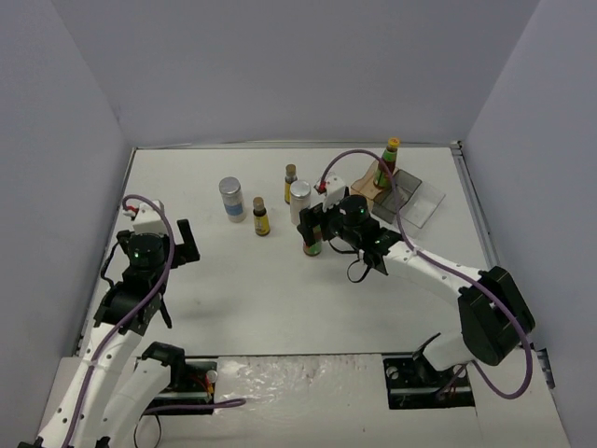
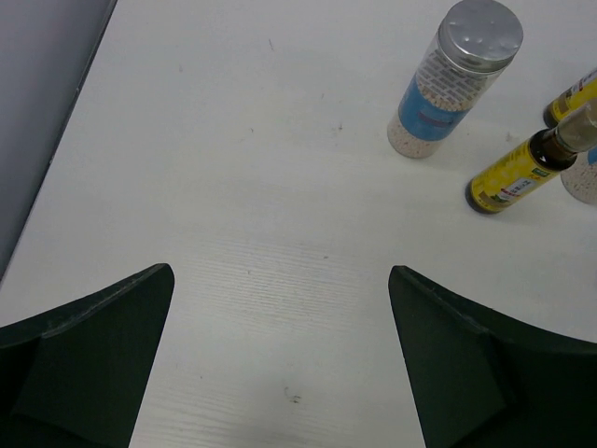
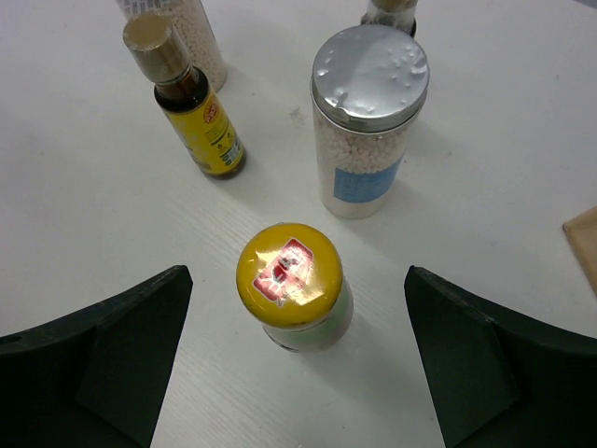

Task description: Organize the condiment bottles

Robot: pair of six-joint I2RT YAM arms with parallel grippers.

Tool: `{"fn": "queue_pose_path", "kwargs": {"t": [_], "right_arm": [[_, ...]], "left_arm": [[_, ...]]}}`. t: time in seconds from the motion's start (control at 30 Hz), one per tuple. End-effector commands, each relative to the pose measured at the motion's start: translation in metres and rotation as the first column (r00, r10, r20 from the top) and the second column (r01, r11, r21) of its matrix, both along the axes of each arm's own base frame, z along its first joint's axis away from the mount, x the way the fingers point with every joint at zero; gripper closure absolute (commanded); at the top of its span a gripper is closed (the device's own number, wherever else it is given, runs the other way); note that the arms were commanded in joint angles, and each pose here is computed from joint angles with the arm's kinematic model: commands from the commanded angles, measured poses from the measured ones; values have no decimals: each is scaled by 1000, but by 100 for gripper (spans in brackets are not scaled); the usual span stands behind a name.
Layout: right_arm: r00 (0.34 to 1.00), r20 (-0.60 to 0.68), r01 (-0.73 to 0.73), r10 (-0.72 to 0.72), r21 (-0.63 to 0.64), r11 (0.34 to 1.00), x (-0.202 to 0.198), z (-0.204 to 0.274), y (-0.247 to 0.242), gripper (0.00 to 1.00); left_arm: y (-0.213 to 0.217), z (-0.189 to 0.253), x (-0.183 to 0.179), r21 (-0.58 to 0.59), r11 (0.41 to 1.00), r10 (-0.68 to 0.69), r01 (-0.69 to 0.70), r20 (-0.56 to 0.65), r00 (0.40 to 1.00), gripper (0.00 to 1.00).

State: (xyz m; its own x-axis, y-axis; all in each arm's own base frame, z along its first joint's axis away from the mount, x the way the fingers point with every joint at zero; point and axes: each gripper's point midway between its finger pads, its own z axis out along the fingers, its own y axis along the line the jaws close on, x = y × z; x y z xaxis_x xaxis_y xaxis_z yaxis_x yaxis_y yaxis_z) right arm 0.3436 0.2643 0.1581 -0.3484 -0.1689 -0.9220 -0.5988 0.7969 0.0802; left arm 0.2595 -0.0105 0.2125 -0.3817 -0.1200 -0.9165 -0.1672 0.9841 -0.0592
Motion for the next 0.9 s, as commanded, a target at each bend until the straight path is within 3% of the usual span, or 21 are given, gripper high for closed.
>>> {"fn": "queue_pose_path", "kwargs": {"t": [0.0, 0.13, 0.53, 0.6, 0.87], "right_arm": [[992, 123, 22, -28, 49, 999, 25, 21, 17, 9], [993, 114, 34, -38, 37, 999, 31, 6, 20, 18], [990, 127, 56, -62, 49, 997, 37, -1, 20, 77], [984, 152, 83, -89, 47, 995, 39, 14, 10, 97], [945, 268, 174, -188, 73, 982, 67, 102, -43, 100]], "left_arm": [[2, 6, 12, 6, 1000, 20, -20, 29, 999, 3], [2, 2, 16, 33, 999, 15, -15, 13, 1000, 3], [4, -5, 20, 61, 998, 18, -17, -11, 1000, 3], [4, -5, 20, 63, 998, 18, -17, -11, 1000, 3], [3, -6, 21, 67, 998, 9, -8, -12, 1000, 3]]}}
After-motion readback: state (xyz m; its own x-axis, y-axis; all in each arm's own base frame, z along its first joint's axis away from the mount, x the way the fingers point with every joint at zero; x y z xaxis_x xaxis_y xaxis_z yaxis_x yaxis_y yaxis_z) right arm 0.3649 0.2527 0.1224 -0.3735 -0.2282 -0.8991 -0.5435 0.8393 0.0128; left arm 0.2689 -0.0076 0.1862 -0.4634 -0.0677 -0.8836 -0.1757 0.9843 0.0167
